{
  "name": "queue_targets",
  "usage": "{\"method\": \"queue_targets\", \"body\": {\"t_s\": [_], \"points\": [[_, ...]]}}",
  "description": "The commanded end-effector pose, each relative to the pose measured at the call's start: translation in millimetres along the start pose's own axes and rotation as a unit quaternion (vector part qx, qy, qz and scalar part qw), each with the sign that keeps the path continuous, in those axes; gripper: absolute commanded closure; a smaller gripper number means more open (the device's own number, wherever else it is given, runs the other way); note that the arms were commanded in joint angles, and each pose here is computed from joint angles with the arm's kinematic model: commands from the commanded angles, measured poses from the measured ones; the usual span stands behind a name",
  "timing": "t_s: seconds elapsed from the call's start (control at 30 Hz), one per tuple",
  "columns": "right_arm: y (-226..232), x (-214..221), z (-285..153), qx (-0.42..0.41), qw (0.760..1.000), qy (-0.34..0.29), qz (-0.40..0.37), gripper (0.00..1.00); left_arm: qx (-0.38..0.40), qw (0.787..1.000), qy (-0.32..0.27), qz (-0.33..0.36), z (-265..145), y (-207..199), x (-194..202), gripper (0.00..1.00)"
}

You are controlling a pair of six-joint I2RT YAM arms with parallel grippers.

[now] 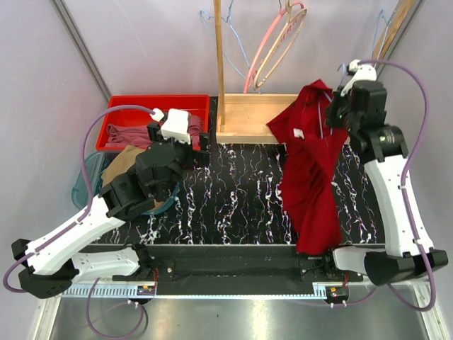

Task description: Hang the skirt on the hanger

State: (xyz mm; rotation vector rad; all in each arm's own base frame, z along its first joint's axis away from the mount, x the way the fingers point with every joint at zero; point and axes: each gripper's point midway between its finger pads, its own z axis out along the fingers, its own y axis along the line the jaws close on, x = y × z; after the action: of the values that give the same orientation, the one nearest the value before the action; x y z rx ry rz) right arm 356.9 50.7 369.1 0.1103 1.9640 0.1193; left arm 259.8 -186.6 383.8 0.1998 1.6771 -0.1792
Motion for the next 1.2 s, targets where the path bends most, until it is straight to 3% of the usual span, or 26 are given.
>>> {"method": "queue_targets", "body": {"t_s": [0.0,0.1,0.63,0.97,1.17], "points": [[8,-103,-17,-0.051,0.989,-0.137,-0.013,1.00,0.023,0.999,-0.008,-0.030,-5,-5,-3,0.01],[12,-124,-2,-0.075,0.987,-0.144,-0.018,1.00,0.028,0.999,-0.005,-0.030,-5,-6,2,0.01],[-25,-232,36,-0.033,0.968,-0.246,-0.017,1.00,0.063,0.997,0.029,-0.028,-4,-22,32,0.01],[-59,-236,110,-0.011,0.967,-0.253,-0.008,1.00,0.072,0.996,0.051,-0.018,2,-31,47,0.01],[-68,-244,128,-0.012,0.961,-0.276,-0.011,1.00,0.074,0.995,0.066,-0.010,8,-38,58,0.01]]}}
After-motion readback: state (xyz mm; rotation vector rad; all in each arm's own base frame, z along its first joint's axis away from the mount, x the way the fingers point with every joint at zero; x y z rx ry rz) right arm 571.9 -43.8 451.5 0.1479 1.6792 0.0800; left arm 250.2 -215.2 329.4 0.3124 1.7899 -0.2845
